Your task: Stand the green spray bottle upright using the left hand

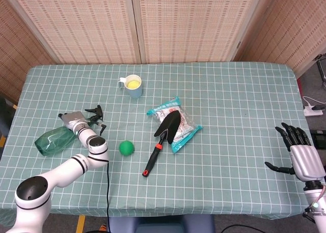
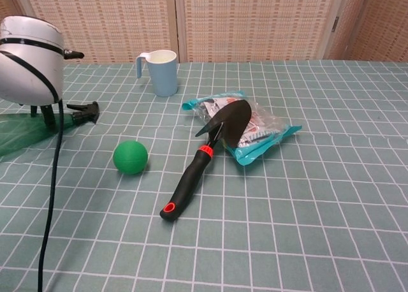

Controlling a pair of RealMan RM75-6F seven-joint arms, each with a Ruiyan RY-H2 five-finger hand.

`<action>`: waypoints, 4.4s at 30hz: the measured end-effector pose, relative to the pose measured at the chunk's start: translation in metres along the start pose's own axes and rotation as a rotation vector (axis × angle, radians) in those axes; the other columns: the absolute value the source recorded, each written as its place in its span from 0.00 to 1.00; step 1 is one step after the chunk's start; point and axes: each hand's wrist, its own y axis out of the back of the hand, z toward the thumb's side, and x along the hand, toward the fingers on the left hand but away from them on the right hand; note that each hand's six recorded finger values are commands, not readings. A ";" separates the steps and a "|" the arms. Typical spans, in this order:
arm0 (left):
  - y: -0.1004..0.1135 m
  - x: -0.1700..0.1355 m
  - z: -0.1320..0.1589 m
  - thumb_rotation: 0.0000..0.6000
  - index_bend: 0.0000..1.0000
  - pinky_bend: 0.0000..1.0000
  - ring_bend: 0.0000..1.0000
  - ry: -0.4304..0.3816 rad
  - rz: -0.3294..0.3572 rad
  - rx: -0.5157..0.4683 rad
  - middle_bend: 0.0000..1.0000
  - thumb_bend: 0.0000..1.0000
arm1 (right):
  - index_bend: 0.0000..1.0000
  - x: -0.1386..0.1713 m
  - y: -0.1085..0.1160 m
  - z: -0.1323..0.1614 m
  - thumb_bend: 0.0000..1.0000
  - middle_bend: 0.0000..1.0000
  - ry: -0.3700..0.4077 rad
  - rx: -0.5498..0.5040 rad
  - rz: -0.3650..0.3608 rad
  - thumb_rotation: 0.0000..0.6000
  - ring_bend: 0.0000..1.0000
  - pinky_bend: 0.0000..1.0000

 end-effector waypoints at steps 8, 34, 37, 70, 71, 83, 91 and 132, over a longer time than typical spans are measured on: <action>0.007 0.004 0.002 1.00 0.33 0.03 0.12 0.029 0.033 -0.077 0.25 0.22 | 0.09 0.000 -0.001 0.000 0.00 0.00 0.001 0.014 0.010 1.00 0.00 0.00; 0.000 0.013 0.006 1.00 0.44 0.03 0.14 0.054 0.037 -0.095 0.31 0.23 | 0.09 -0.001 -0.002 -0.002 0.00 0.00 -0.009 0.008 0.012 1.00 0.00 0.00; -0.001 0.014 0.007 1.00 0.44 0.03 0.14 0.050 0.033 -0.086 0.33 0.25 | 0.09 -0.001 -0.002 -0.002 0.00 0.00 -0.008 0.005 0.014 1.00 0.00 0.00; 0.061 0.010 -0.044 1.00 0.56 0.07 0.28 0.003 0.225 -0.237 0.58 0.33 | 0.07 0.001 -0.002 0.004 0.00 0.00 0.031 0.007 0.014 1.00 0.00 0.00; 0.065 0.007 -0.047 1.00 0.56 0.07 0.28 -0.013 0.229 -0.257 0.58 0.33 | 0.07 0.002 -0.002 0.004 0.00 0.00 0.031 0.006 0.013 1.00 0.00 0.00; 0.080 -0.028 -0.097 1.00 0.56 0.05 0.28 -0.236 0.208 -0.610 0.58 0.34 | 0.06 0.002 -0.003 0.007 0.00 0.00 0.049 0.021 0.013 1.00 0.00 0.00; 0.085 -0.034 -0.111 1.00 0.55 0.04 0.28 -0.348 0.182 -0.926 0.58 0.34 | 0.04 0.000 -0.006 0.007 0.00 0.00 0.030 0.048 0.018 1.00 0.00 0.00; 0.021 0.006 -0.095 1.00 0.50 0.01 0.24 -0.577 0.448 -1.348 0.51 0.34 | 0.00 -0.004 -0.015 0.002 0.00 0.00 -0.030 0.101 0.041 1.00 0.00 0.00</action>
